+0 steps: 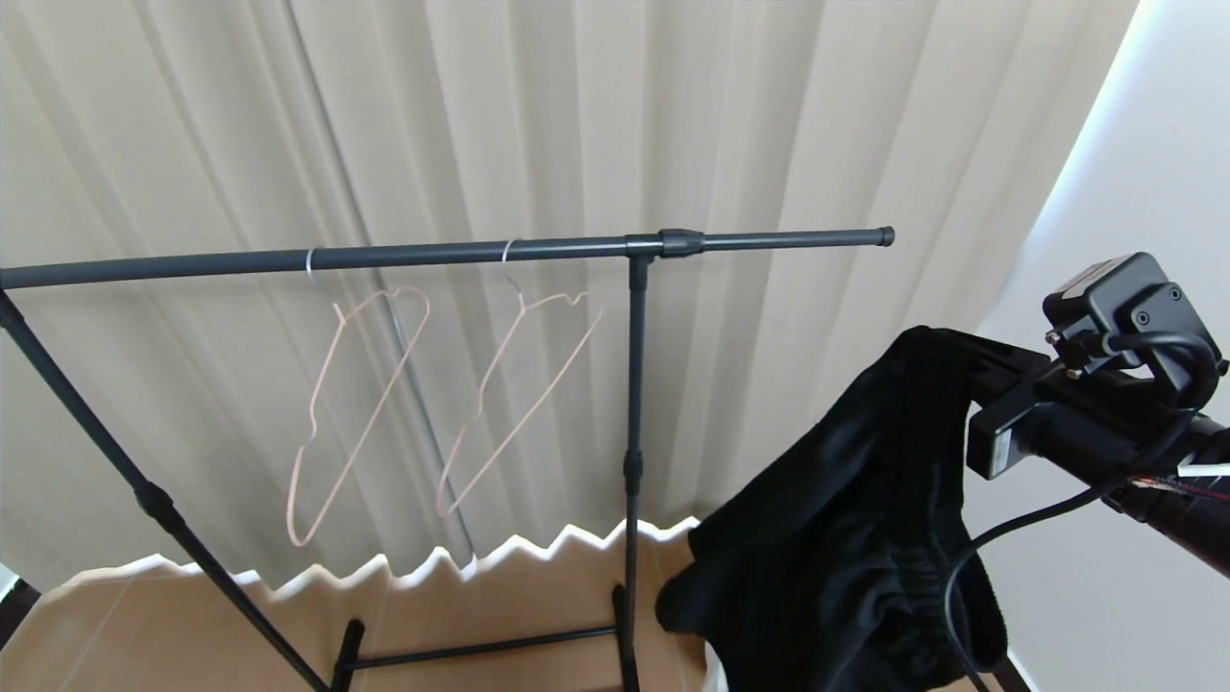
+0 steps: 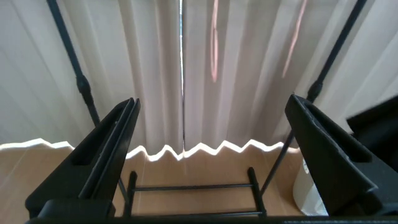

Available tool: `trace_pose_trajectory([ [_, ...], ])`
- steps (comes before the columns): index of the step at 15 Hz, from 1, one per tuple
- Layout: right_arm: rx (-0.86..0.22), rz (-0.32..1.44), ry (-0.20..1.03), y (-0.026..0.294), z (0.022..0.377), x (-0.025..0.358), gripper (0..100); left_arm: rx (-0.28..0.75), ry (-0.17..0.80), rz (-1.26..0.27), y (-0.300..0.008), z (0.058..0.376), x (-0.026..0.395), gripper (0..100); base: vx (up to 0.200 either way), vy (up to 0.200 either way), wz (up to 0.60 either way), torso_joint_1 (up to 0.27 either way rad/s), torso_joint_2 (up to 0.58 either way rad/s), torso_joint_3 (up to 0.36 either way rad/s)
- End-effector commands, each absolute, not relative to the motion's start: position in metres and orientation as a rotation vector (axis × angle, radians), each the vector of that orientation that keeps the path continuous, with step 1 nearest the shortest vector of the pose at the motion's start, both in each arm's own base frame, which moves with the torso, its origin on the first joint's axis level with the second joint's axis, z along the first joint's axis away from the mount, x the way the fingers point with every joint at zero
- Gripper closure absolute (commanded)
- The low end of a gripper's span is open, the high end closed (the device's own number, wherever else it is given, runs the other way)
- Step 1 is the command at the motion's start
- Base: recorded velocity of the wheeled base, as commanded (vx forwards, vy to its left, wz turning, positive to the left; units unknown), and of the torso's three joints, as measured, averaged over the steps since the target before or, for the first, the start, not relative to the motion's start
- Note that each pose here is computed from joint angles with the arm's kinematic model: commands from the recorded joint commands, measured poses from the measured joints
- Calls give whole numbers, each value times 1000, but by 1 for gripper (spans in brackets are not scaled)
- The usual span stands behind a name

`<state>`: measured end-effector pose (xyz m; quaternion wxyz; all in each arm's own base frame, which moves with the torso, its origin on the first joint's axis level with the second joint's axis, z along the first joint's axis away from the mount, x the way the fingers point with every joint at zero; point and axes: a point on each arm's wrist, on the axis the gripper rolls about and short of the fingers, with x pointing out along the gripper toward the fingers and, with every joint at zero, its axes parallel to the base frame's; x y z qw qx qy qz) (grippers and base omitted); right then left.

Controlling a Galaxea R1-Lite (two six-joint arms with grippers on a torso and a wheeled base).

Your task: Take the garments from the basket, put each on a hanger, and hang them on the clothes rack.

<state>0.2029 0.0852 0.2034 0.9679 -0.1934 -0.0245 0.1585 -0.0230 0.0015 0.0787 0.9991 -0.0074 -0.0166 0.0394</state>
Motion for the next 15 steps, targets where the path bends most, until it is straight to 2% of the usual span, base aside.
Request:
trace_pose_trajectory([
  [1, -391, 320, -51, 85, 203, 203, 100, -15, -33, 80, 2, 79, -23, 0, 0, 200, 0, 7, 2, 2],
  [4, -389, 319, -57, 85, 204, 203, 100, -13, -33, 78, 1, 79, -23, 0, 0, 200, 0, 2, 5, 4],
  [8, -390, 319, -56, 85, 204, 202, 100, -13, -33, 76, 2, 79, -23, 0, -200, 0, 0, 6, 6, 7],
  [14, -390, 320, -53, 85, 203, 203, 100, -13, -34, 78, 1, 79, -23, 0, 0, 200, 0, -6, 2, 2],
  [15, -391, 320, -51, 85, 203, 203, 100, -13, -33, 76, 2, 79, -23, 0, 0, 0, 0, 0, 0, 0],
])
